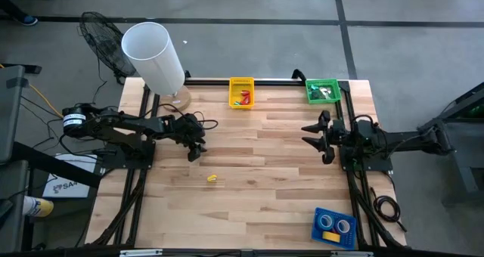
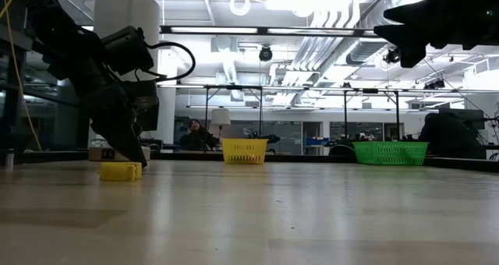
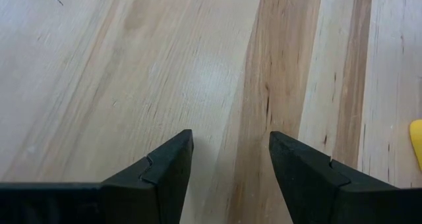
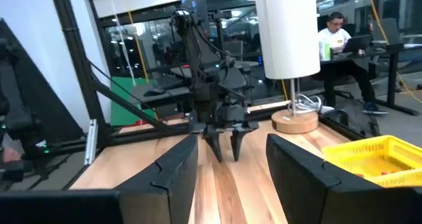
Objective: Pick and place Stapler, Stapler remover, tape
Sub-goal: Put the yellow stapler into the yellow bin
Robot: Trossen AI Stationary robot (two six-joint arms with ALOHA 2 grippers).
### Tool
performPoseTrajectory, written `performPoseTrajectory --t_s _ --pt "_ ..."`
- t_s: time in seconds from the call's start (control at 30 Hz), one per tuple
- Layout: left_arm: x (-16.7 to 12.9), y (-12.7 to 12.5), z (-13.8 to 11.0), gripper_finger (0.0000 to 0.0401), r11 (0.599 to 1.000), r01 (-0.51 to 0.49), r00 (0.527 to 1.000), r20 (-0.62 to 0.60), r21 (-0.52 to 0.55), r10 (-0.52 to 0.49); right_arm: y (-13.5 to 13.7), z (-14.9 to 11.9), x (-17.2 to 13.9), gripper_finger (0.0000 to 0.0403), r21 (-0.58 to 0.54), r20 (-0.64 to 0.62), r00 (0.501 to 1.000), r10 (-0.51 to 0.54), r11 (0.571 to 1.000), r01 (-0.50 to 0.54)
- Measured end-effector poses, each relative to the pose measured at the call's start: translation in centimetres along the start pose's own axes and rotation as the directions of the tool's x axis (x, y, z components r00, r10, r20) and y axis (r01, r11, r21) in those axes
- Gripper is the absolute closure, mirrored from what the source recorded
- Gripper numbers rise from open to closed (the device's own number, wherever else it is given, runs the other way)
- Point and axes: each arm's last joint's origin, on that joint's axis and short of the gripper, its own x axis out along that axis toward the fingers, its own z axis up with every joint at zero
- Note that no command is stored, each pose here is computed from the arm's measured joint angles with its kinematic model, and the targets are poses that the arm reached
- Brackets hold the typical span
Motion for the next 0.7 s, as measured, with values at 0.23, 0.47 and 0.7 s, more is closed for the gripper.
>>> performPoseTrajectory --t_s 0.23,0.47,0.7 --pt "0.0 0.0 0.0 0.0199 1.000 0.000 1.000 0.000 -0.009 0.000 -0.2 0.1 -0.1 0.0231 -0.012 0.020 0.998 -0.057 0.998 0.057" --pt "0.0 0.0 0.0 0.0199 1.000 0.000 1.000 0.000 -0.010 0.000 -0.1 -1.4 -0.4 0.0233 -0.032 0.105 0.994 0.023 0.999 -0.019" --pt "0.0 0.0 0.0 0.0199 1.000 0.000 1.000 -0.001 -0.013 0.000 -0.2 -1.5 -0.3 0.0232 -0.054 0.076 0.997 0.005 0.999 -0.001"
